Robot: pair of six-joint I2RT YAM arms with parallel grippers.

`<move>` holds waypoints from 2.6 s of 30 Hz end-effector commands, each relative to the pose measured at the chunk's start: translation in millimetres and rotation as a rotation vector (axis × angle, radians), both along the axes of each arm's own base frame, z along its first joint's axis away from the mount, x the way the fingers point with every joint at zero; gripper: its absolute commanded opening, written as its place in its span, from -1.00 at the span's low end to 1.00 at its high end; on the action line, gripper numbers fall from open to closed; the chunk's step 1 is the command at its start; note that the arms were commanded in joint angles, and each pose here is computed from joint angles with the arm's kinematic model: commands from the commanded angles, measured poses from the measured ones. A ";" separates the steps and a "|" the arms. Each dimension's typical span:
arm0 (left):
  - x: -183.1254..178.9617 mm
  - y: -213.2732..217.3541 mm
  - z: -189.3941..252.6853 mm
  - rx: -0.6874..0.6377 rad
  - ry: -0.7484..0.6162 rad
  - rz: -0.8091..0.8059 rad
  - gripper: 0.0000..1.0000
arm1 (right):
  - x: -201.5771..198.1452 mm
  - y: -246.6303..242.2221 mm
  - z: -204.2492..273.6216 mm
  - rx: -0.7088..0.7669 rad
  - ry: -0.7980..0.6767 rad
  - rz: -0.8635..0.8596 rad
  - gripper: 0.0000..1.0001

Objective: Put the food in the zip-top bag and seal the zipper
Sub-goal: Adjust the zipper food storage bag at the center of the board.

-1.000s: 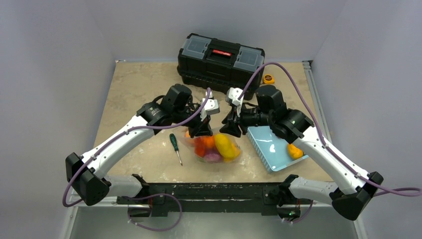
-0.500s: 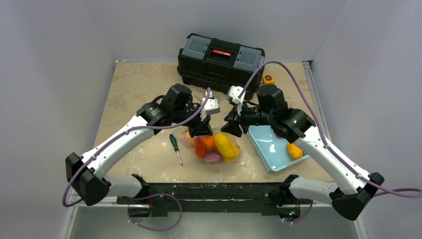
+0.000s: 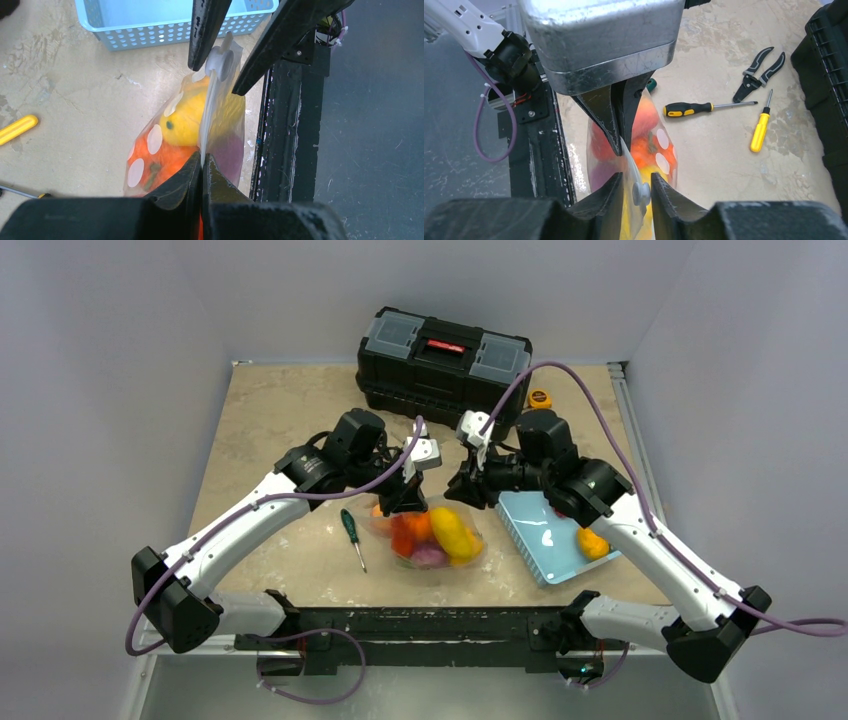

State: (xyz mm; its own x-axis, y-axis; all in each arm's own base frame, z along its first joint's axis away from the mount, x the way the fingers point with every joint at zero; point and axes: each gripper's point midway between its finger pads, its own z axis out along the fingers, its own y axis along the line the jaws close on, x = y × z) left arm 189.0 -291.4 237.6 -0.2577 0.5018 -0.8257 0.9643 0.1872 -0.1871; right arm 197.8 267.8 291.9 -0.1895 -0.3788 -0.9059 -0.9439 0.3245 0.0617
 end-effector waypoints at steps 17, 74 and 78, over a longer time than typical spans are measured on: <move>-3.9 -6.4 29.5 -0.096 -0.068 -0.036 -1.00 | 3.3 17.0 3.2 0.021 0.033 0.060 -1.00; -16.5 -5.3 43.3 -0.166 -0.109 -0.087 -1.00 | -28.9 -1.5 20.2 0.362 0.210 -0.062 0.11; -17.3 -4.9 43.9 -0.168 -0.107 -0.089 -1.00 | -30.3 2.6 18.2 0.411 0.218 -0.035 -0.27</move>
